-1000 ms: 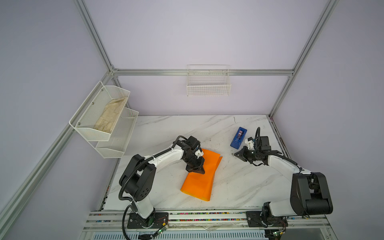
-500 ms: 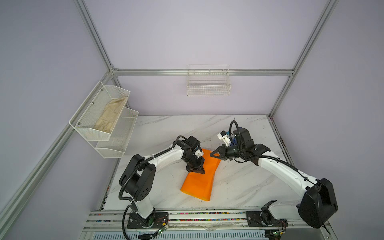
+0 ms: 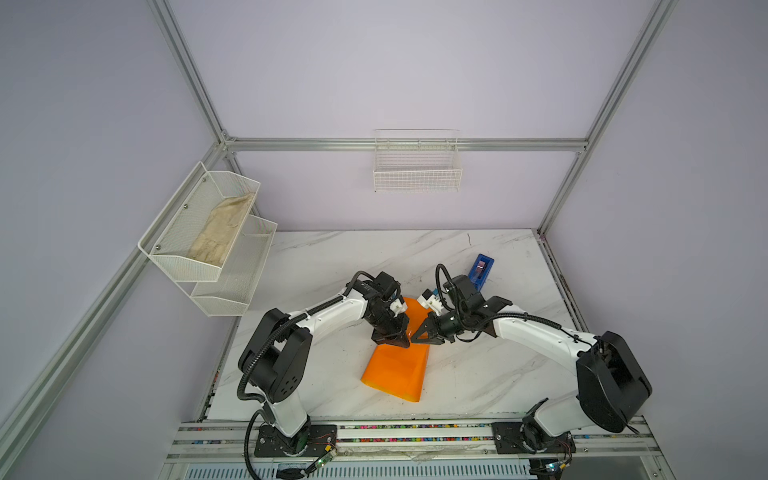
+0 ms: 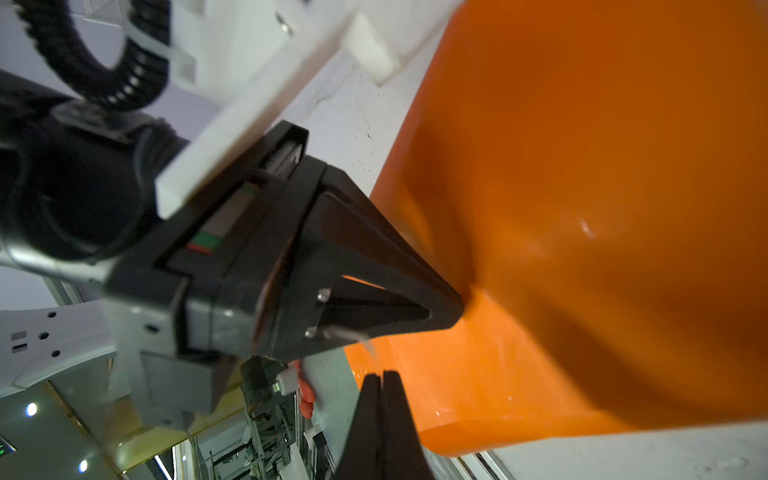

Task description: Wrap the gift box in paper

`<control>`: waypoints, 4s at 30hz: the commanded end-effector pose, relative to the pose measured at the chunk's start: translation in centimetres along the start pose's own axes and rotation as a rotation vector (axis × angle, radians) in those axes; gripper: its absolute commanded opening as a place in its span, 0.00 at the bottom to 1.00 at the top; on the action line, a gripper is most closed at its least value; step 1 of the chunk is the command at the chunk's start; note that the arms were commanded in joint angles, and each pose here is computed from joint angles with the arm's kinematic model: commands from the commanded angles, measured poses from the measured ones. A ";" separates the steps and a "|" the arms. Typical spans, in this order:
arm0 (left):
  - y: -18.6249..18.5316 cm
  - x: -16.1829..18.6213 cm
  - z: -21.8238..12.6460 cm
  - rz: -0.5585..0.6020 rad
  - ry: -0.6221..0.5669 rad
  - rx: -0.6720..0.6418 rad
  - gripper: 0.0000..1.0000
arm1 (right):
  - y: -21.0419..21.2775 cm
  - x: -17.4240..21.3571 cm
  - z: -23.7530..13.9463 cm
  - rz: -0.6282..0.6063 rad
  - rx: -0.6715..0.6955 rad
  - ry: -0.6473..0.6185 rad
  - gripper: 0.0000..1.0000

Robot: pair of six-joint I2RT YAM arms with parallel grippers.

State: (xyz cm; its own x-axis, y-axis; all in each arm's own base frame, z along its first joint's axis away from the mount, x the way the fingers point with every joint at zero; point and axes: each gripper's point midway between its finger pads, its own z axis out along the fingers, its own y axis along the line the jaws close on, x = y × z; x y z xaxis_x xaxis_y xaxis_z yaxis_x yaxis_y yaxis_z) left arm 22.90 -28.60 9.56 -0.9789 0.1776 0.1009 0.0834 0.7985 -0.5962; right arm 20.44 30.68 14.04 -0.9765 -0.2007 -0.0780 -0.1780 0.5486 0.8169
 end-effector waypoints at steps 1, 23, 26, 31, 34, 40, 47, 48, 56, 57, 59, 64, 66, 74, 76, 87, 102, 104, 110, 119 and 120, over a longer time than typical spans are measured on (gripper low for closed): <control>3.3 1.1 0.8 -0.047 0.024 -0.131 0.01 | -1.4 2.0 0.3 0.027 0.020 0.070 0.00; 3.4 1.3 0.7 -0.047 0.023 -0.137 0.01 | -4.2 0.3 -0.6 0.101 0.119 0.050 0.00; 3.3 1.2 0.7 -0.047 0.024 -0.136 0.01 | -4.4 -0.1 -0.6 0.100 0.119 0.048 0.00; 3.3 1.2 0.6 -0.045 0.023 -0.139 0.01 | -5.8 -0.1 -0.2 0.116 0.157 0.062 0.00; 3.4 1.2 0.6 -0.046 0.025 -0.140 0.01 | -6.5 0.0 -0.2 0.124 0.176 0.070 0.00; 2.7 0.7 0.1 -0.035 0.011 -0.135 0.01 | -7.3 0.1 -0.1 0.129 0.203 0.083 0.00; -0.6 -1.1 -3.1 0.016 -0.078 -0.106 0.02 | -8.0 0.8 0.2 0.124 0.211 0.115 0.00; -1.5 -1.6 -3.9 0.026 -0.101 -0.091 0.02 | -8.1 0.9 0.2 0.127 0.211 0.118 0.00; -6.1 -5.0 -5.9 0.071 -0.178 0.000 0.02 | -8.5 1.2 0.5 0.129 0.210 0.128 0.00; -6.1 -5.3 -5.6 0.068 -0.174 0.004 0.02 | -8.5 1.2 0.5 0.127 0.210 0.128 0.00; -6.0 -5.9 -4.9 0.064 -0.166 0.011 0.01 | -8.5 1.2 0.5 0.127 0.207 0.131 0.00; -4.6 -6.5 -2.7 0.040 -0.130 -0.017 0.01 | -8.6 1.2 0.5 0.128 0.209 0.132 0.00; -4.1 -6.6 -2.0 0.035 -0.117 -0.024 0.01 | -8.5 1.3 0.5 0.128 0.206 0.132 0.00; -2.2 -6.1 0.3 0.006 -0.069 -0.040 0.01 | -8.2 1.2 0.3 0.132 0.200 0.127 0.00; -1.2 -5.6 0.8 -0.003 -0.057 -0.063 0.01 | -7.7 1.0 0.1 0.125 0.194 0.120 0.00; 2.7 -3.1 2.6 -0.046 -0.005 -0.146 0.00 | -5.7 2.2 -2.1 0.133 0.193 0.097 0.27; 2.2 -3.4 2.5 -0.038 -0.008 -0.133 0.00 | -3.1 -1.6 -5.7 0.113 0.309 -0.107 0.25; 2.2 -3.4 2.5 -0.039 -0.008 -0.131 0.00 | -2.3 -2.7 -5.1 0.105 0.257 -0.121 0.16; 2.2 -3.4 2.5 -0.037 -0.008 -0.133 0.00 | -2.3 -4.8 -1.7 0.101 0.191 -0.105 0.00; 2.3 -3.3 2.3 -0.035 -0.005 -0.138 0.00 | -5.2 -4.4 1.3 0.138 0.223 -0.069 0.00; 2.3 -3.2 2.3 -0.036 -0.004 -0.141 0.00 | -5.5 -3.8 1.2 0.140 0.237 -0.061 0.00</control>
State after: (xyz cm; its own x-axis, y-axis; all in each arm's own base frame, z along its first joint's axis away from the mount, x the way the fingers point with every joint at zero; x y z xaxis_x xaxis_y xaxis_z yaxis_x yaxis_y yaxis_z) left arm 28.35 -31.18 9.68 -0.9897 0.1434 -0.0025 0.1171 0.7981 -0.5911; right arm 25.30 29.67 9.94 -0.9977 -0.0671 -0.0023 -0.0505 0.7272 0.6846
